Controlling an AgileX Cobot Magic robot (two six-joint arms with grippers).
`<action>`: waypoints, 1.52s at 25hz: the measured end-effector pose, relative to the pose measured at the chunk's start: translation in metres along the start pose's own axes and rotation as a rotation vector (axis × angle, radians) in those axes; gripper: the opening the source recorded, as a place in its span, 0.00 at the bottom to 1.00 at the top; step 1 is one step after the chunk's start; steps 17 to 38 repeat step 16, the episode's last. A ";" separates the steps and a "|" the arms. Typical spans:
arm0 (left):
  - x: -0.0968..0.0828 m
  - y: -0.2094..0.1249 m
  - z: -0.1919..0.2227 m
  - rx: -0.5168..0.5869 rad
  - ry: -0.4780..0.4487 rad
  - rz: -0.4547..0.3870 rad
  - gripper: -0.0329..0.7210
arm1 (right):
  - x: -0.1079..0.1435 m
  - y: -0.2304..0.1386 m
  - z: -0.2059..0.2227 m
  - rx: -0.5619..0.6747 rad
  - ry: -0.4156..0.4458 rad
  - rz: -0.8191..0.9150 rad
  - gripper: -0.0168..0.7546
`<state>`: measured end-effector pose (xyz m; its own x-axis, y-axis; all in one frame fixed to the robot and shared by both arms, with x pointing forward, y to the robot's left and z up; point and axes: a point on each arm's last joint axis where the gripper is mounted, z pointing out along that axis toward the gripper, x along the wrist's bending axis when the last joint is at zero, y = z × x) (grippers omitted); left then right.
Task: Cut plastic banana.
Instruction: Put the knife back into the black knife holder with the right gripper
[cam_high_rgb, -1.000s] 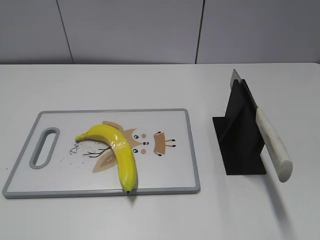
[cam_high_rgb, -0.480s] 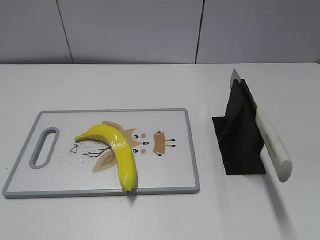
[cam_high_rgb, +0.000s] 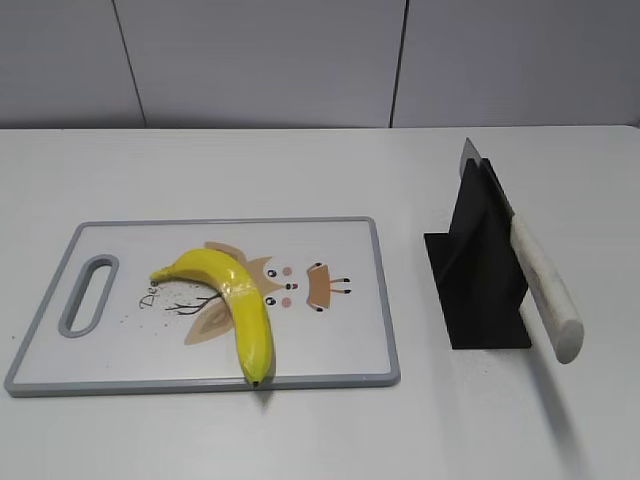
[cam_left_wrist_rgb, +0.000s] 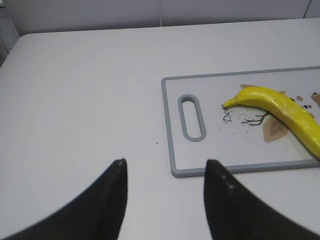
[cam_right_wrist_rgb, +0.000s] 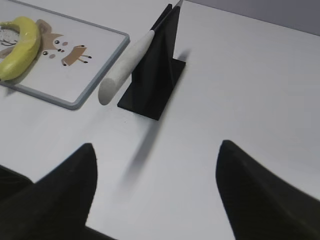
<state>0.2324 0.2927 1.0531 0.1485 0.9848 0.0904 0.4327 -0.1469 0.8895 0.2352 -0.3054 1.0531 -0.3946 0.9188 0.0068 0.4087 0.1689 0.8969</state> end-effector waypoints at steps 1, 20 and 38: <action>0.000 0.000 0.000 0.000 0.000 -0.001 0.68 | 0.000 0.000 0.000 0.001 -0.022 0.011 0.78; -0.002 -0.003 0.002 0.020 -0.027 -0.014 0.67 | 0.003 -0.001 -0.001 -0.003 -0.381 0.191 0.78; -0.002 -0.003 0.002 0.020 -0.027 -0.014 0.67 | 0.003 -0.001 -0.001 -0.003 -0.381 0.191 0.78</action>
